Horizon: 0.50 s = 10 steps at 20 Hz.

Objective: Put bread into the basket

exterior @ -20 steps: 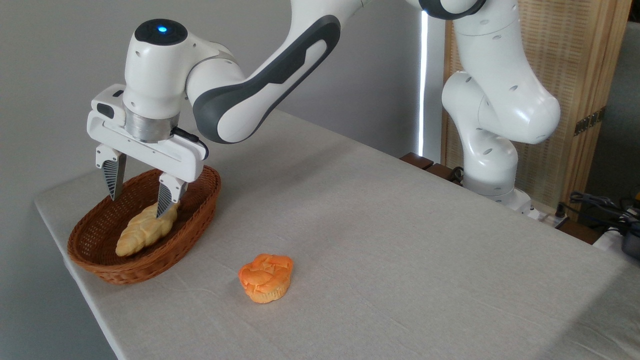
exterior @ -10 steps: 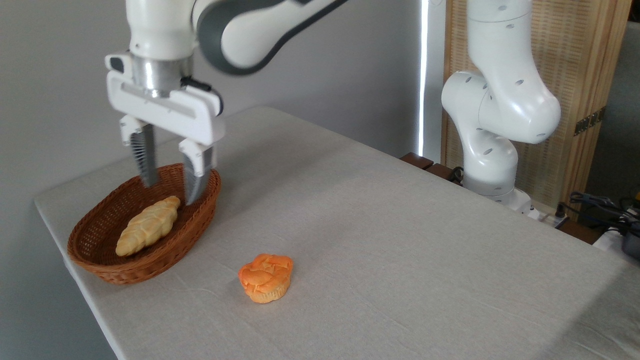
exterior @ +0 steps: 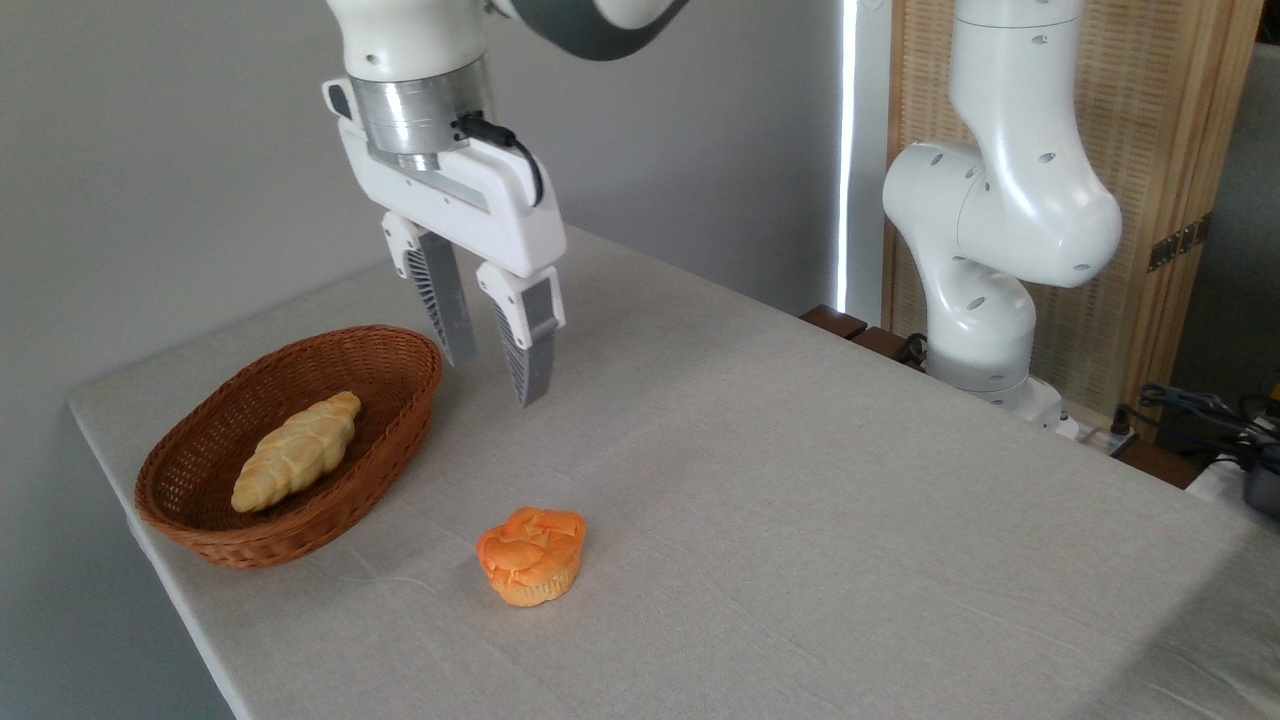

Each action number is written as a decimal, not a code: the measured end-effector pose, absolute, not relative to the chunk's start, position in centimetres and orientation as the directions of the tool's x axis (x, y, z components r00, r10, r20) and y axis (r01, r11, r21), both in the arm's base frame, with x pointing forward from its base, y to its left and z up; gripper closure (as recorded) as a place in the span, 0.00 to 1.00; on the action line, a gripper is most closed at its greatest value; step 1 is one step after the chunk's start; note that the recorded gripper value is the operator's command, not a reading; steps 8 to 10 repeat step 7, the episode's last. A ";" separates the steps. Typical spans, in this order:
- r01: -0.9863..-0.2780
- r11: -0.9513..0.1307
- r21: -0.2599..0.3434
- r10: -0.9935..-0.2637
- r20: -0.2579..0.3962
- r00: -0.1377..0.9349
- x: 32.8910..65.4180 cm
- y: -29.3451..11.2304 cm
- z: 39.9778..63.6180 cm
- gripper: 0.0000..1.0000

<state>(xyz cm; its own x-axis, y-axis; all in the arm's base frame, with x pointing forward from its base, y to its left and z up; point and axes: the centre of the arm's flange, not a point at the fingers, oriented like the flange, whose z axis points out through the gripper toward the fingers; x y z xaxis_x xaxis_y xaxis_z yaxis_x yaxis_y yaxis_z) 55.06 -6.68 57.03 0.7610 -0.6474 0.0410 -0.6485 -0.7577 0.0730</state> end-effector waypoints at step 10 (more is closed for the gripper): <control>-0.699 -0.714 0.026 -0.700 -0.040 0.713 54.5 -5.0 57.0 0.00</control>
